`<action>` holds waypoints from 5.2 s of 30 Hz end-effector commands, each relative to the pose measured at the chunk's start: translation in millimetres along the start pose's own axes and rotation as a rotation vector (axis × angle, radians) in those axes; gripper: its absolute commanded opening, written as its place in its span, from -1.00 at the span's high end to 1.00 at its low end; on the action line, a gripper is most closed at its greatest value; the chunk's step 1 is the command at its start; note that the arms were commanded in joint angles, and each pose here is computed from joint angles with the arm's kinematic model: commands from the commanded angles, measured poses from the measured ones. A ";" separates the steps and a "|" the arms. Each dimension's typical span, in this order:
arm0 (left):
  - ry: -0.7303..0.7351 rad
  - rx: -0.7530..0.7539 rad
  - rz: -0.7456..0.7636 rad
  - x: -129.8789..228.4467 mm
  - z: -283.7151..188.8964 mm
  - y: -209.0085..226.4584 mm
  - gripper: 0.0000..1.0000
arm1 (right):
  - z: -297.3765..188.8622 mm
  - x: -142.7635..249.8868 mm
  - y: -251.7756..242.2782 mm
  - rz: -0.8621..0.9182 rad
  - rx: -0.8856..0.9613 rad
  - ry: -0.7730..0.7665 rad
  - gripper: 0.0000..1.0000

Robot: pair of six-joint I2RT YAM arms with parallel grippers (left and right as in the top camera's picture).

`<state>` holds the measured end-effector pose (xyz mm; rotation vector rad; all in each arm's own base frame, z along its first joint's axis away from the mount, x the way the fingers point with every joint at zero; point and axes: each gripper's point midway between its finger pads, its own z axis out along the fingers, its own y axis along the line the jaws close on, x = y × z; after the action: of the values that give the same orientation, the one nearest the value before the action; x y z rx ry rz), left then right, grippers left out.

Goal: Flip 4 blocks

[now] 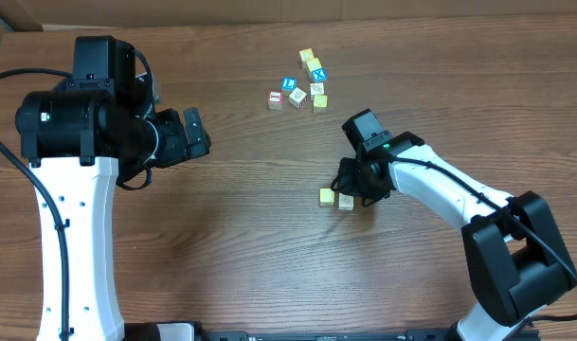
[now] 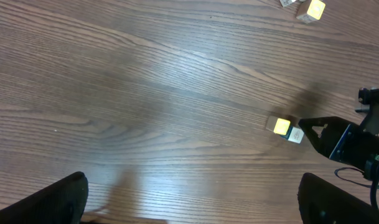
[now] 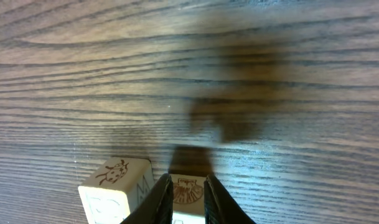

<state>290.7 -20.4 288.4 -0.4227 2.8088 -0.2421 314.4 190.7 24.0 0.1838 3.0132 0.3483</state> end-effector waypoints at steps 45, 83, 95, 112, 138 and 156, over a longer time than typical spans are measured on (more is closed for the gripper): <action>-0.007 -0.006 -0.017 -1.9 0.0 1.9 -0.99 | -12.6 35.4 2.1 -0.003 0.036 0.108 0.60; -0.007 -0.006 -0.017 -1.9 0.0 1.9 -1.00 | -11.1 8.8 10.6 -0.068 0.012 -0.007 0.56; -0.007 -0.006 -0.017 -1.9 0.0 1.9 -0.99 | -19.1 -9.1 11.8 -0.116 0.034 -0.073 0.54; -0.007 -0.006 -0.017 -1.9 0.0 1.9 -0.99 | -90.8 -126.4 -34.1 -0.010 0.107 -0.385 -1.00; -0.297 0.112 -0.011 -73.3 -11.7 -25.5 -0.99 | -116.6 -155.2 -150.3 0.234 0.279 -0.446 -1.00; -0.177 0.214 0.150 -56.6 21.1 -109.3 -0.70 | -116.6 -155.2 -150.5 0.235 0.279 -0.446 -1.00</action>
<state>366.2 -96.9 311.0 -0.1873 2.5697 -0.4695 430.9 1.5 95.3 0.5609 2.6407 -0.1000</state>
